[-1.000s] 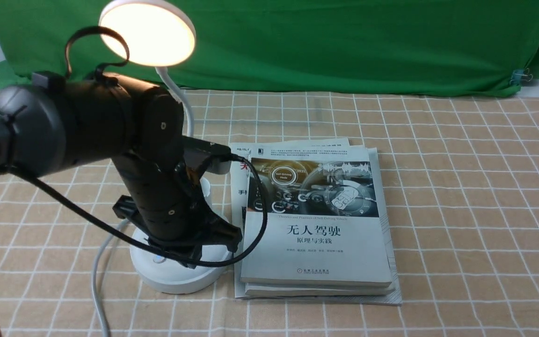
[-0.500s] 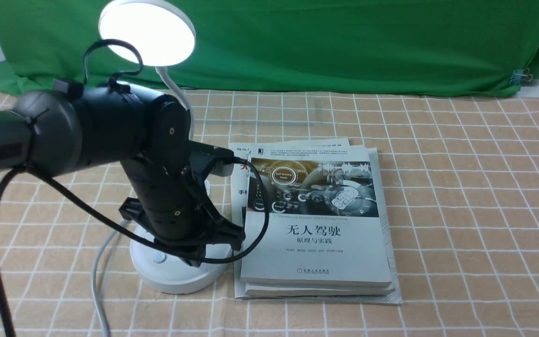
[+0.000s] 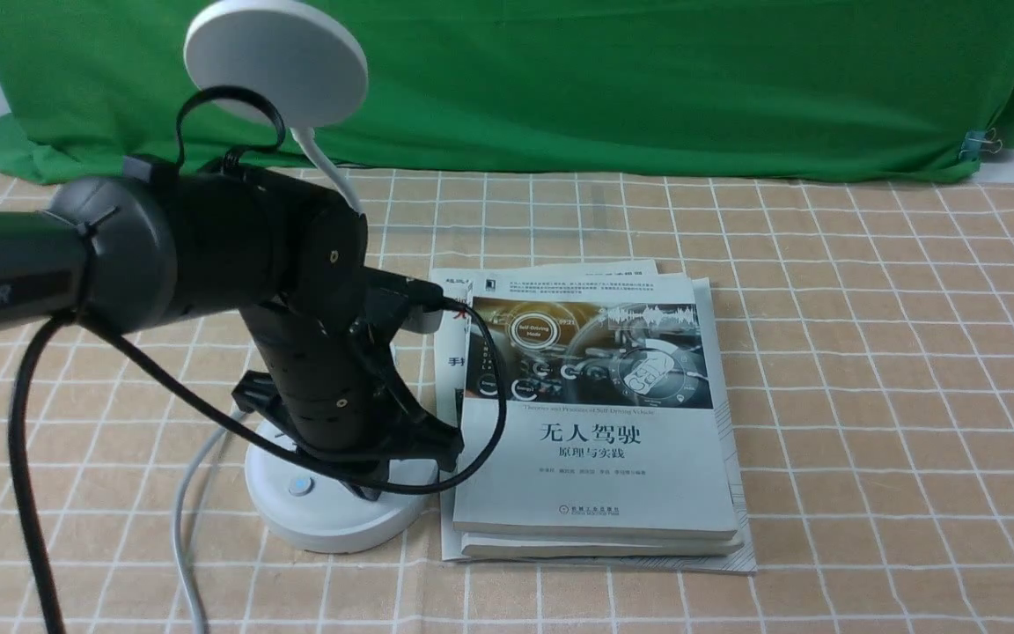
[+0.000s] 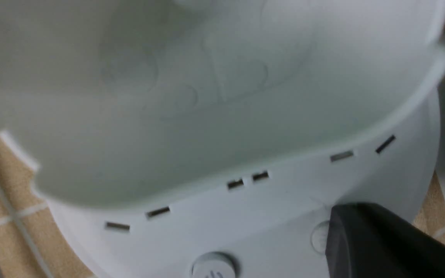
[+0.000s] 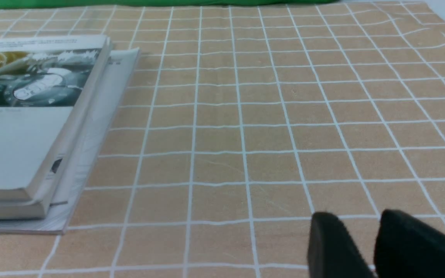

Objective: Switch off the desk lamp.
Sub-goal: Use the left arm to press the button switch on the lamp holder

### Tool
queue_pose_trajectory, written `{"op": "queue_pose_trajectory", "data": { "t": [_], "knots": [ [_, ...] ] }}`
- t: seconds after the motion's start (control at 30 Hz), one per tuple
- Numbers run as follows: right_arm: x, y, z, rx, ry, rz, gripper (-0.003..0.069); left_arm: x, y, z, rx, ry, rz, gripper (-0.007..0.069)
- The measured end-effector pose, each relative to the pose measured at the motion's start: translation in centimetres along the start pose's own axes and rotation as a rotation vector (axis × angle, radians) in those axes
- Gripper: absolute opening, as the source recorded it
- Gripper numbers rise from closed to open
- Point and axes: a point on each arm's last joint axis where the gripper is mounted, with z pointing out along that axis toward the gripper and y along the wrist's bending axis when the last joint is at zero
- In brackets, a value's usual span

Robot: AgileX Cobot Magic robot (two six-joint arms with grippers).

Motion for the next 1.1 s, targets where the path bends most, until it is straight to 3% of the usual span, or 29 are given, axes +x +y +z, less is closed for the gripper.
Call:
{"op": "queue_pose_trajectory", "data": {
  "t": [0.5, 0.87, 1.1],
  "knots": [
    [0.0, 0.0, 0.0, 0.000, 0.000, 0.000, 0.0243, 0.4, -0.2, -3.8, 0.002, -0.107, -0.007, -0.0003],
    [0.0, 0.0, 0.0, 0.000, 0.000, 0.000, 0.0243, 0.1, 0.1, -0.1, -0.012, -0.003, -0.005, -0.0003],
    [0.0, 0.0, 0.0, 0.000, 0.000, 0.000, 0.0243, 0.1, 0.1, -0.7, -0.009, -0.018, -0.006, -0.0003]
  ]
}}
